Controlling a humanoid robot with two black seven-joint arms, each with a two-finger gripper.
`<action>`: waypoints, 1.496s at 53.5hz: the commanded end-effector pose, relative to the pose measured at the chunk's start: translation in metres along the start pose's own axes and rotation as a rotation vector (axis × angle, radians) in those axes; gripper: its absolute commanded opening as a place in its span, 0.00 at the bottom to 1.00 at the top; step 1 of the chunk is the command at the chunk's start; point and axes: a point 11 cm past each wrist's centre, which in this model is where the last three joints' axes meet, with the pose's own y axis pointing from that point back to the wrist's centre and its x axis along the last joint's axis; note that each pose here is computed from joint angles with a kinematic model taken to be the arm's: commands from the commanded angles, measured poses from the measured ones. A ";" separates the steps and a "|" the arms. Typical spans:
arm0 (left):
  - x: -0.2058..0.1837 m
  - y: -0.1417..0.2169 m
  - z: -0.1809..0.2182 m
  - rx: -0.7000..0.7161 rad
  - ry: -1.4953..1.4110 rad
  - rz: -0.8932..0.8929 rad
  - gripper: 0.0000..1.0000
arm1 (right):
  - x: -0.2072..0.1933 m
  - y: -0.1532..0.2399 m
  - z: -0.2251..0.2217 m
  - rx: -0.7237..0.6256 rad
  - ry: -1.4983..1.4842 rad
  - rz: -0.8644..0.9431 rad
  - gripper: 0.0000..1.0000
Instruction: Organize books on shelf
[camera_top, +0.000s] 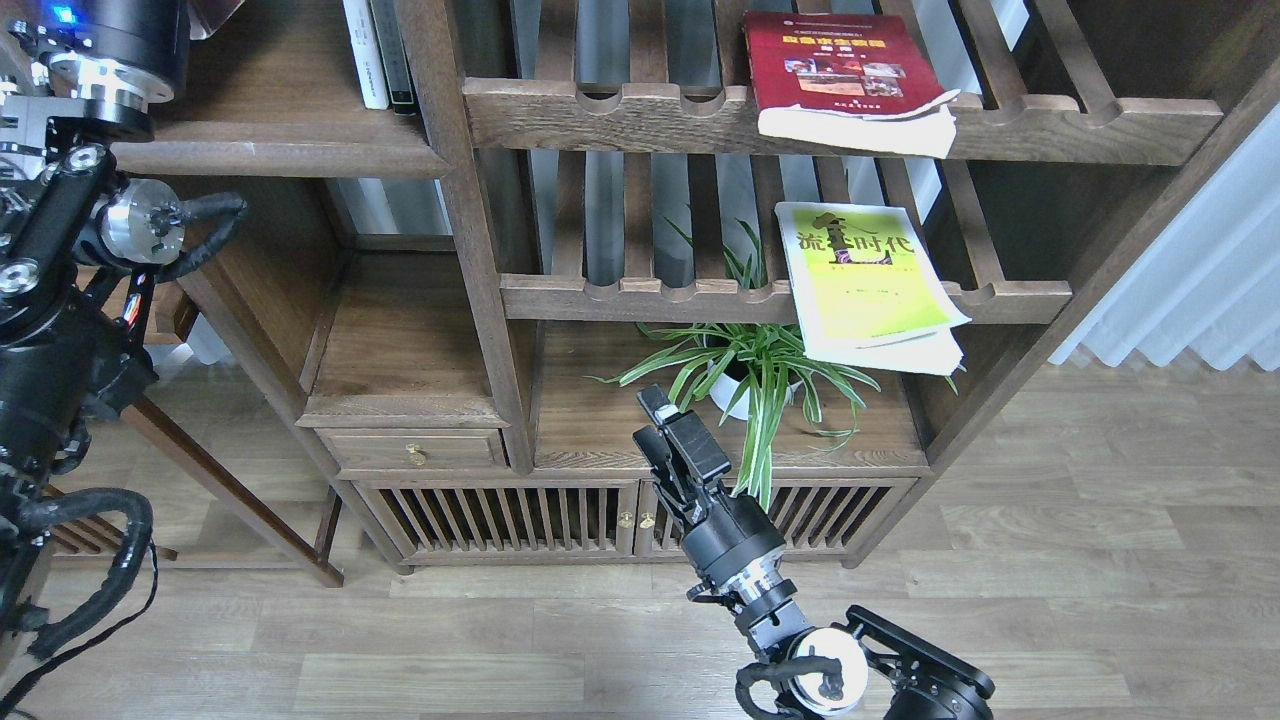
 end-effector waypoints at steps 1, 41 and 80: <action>0.002 -0.006 -0.002 0.018 0.000 0.011 0.00 | -0.002 -0.001 0.001 -0.002 -0.001 -0.005 0.86; -0.001 -0.017 -0.027 0.144 -0.043 0.016 0.00 | -0.008 -0.004 0.005 -0.016 -0.006 -0.024 0.84; -0.053 -0.016 -0.038 0.173 -0.080 -0.156 0.13 | -0.010 -0.006 0.001 -0.005 -0.004 -0.032 0.84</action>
